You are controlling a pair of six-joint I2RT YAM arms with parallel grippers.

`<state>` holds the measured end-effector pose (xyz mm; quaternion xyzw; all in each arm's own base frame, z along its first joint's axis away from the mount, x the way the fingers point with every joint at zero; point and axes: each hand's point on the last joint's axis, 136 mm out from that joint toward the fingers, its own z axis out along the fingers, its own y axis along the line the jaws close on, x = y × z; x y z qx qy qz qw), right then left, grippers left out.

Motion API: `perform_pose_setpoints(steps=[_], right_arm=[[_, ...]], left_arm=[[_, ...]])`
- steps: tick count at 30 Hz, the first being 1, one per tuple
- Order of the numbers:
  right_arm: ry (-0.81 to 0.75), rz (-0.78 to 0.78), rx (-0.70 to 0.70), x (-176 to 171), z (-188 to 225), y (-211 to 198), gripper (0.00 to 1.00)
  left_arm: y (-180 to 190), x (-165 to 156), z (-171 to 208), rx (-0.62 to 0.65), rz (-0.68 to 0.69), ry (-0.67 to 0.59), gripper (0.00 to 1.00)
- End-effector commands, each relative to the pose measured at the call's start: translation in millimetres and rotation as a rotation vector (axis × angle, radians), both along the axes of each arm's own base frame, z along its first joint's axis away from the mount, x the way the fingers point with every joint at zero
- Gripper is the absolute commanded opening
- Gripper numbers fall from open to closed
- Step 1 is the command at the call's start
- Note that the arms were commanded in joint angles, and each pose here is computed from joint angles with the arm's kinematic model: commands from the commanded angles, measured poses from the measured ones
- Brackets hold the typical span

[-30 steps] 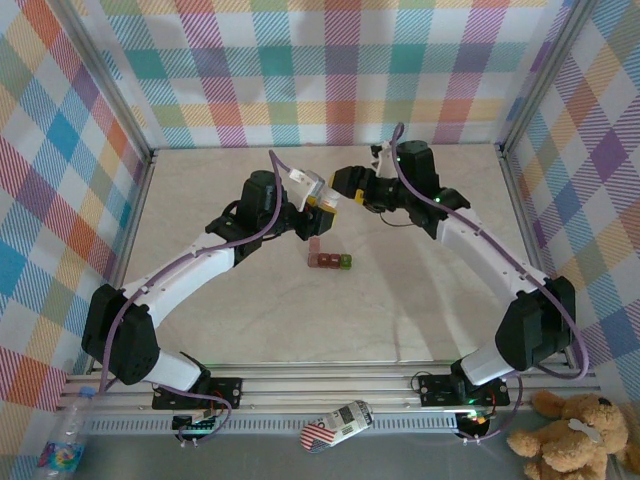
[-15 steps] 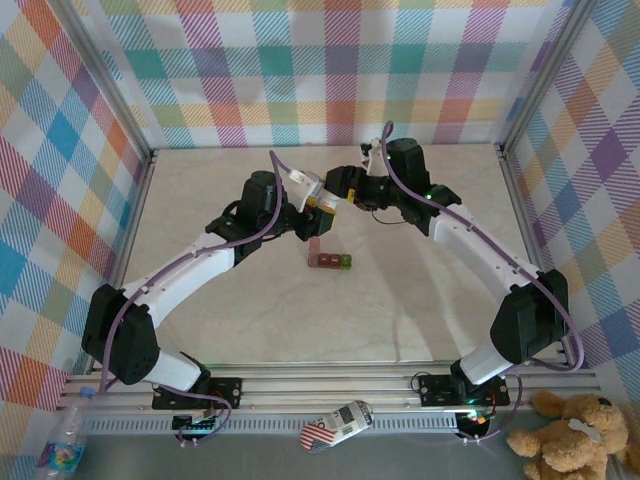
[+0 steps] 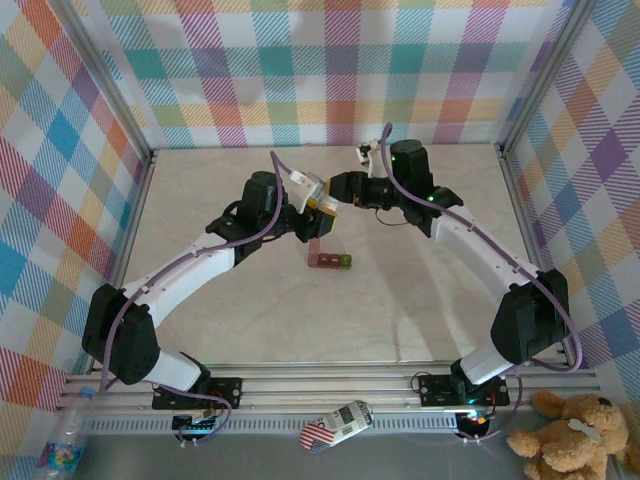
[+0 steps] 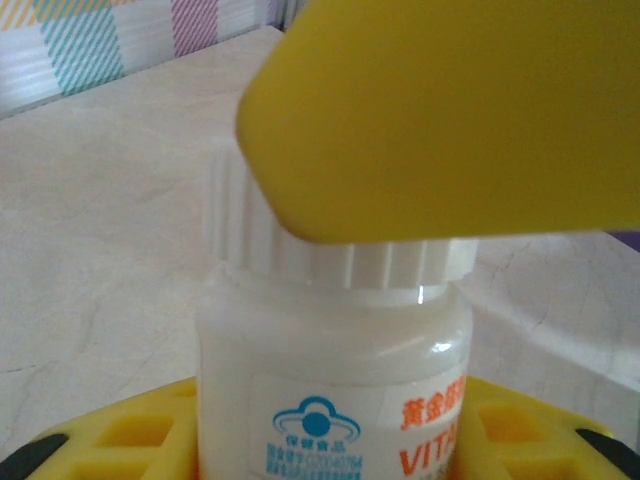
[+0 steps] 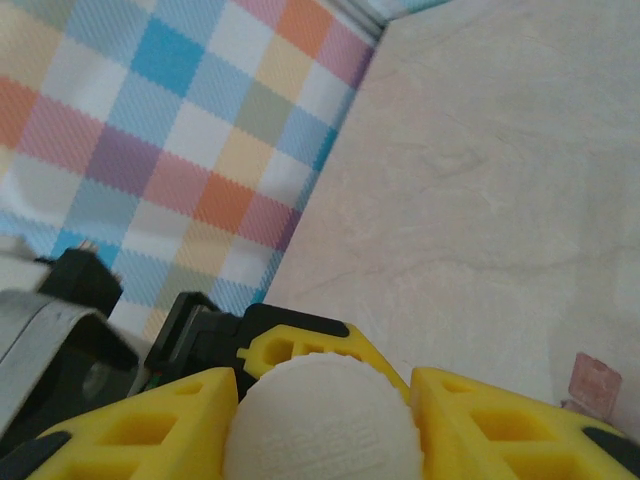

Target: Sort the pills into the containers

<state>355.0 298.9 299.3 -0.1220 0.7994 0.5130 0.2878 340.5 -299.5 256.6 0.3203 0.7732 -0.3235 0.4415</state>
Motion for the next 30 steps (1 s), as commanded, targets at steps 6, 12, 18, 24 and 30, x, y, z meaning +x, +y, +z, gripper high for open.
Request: perform_pose_setpoints(steps=[6, 12, 18, 24, 30], right_arm=[[-0.119, 0.188, 0.084, -10.4, 9.6, -23.3, 0.50], [-0.097, 0.130, 0.082, -5.0, 13.1, -26.9, 0.58], [-0.036, 0.023, 0.096, -1.2, 22.8, -35.3, 0.79], [0.050, -0.058, 0.086, -0.1, 19.1, -35.1, 0.81], [0.077, -0.076, 0.045, -3.6, 13.4, -19.1, 0.82]], left_arm=[[-3.8, -12.7, 32.3, -0.083, -0.069, -0.040, 0.00], [-3.8, -11.9, 29.9, -0.079, -0.066, -0.034, 0.00], [-2.9, -7.7, 24.4, -0.062, -0.051, -0.034, 0.00], [-3.2, -4.9, 18.5, -0.044, -0.048, -0.031, 0.00], [-4.7, -2.9, 17.9, -0.046, -0.049, -0.031, 0.00]])
